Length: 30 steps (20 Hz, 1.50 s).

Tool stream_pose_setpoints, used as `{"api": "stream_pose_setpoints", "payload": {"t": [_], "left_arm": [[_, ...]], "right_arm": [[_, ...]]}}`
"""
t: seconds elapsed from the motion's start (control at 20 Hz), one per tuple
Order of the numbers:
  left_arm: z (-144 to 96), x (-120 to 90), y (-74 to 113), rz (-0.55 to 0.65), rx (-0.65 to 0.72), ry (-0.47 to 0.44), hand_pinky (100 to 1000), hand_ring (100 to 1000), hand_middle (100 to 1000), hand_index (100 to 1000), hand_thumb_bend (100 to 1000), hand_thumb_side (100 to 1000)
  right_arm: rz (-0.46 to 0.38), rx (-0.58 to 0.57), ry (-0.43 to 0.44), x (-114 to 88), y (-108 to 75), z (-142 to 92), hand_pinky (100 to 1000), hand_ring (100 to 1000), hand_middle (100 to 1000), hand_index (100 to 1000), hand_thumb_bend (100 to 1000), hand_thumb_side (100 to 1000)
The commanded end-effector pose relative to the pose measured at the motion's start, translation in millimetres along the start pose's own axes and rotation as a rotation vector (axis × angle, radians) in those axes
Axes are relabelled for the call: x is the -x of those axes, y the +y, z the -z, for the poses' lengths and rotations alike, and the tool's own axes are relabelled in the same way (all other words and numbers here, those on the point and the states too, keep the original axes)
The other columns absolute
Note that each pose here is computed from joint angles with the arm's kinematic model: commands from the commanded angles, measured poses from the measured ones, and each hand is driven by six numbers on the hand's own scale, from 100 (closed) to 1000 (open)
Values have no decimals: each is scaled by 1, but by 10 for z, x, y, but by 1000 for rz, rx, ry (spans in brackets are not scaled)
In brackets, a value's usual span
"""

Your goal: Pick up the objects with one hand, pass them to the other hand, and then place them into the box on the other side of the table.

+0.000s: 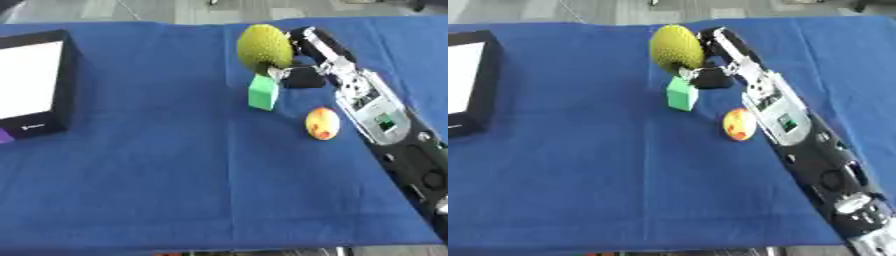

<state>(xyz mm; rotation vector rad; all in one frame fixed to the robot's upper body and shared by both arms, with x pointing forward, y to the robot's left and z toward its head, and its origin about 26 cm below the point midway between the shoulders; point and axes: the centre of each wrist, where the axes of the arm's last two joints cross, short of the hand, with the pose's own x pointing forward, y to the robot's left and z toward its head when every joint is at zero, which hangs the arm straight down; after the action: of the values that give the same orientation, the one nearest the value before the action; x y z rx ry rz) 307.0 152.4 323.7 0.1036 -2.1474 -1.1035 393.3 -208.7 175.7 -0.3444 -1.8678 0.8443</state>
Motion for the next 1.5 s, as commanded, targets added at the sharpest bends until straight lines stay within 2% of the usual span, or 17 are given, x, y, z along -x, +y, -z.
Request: {"api": "stream_pose_setpoints", "payload": {"t": [0.05, 0.35, 0.6, 1.0, 1.5], "left_arm": [[95, -42, -48, 69, 48, 25, 759, 849, 838, 780, 355, 660], [265, -81, -222, 126, 124, 49, 767, 851, 842, 789, 352, 650], [424, -79, -329, 207, 196, 62, 773, 850, 843, 801, 364, 601], [594, 63, -458, 280, 320, 103, 778, 850, 843, 813, 380, 548], [732, 204, -598, 400, 477, 134, 791, 855, 850, 834, 460, 510]], "right_arm": [[-11, 3, -22, -36, -4, 32, 693, 610, 417, 467, 100, 100], [8, -2, -32, -4, 117, 47, 690, 608, 418, 467, 100, 100], [21, 13, -68, -34, 206, 50, 687, 605, 417, 466, 100, 100], [53, 2, -126, -165, 283, 43, 684, 603, 417, 465, 100, 100], [84, -51, -167, -286, 414, 77, 680, 600, 416, 465, 100, 100]]}}
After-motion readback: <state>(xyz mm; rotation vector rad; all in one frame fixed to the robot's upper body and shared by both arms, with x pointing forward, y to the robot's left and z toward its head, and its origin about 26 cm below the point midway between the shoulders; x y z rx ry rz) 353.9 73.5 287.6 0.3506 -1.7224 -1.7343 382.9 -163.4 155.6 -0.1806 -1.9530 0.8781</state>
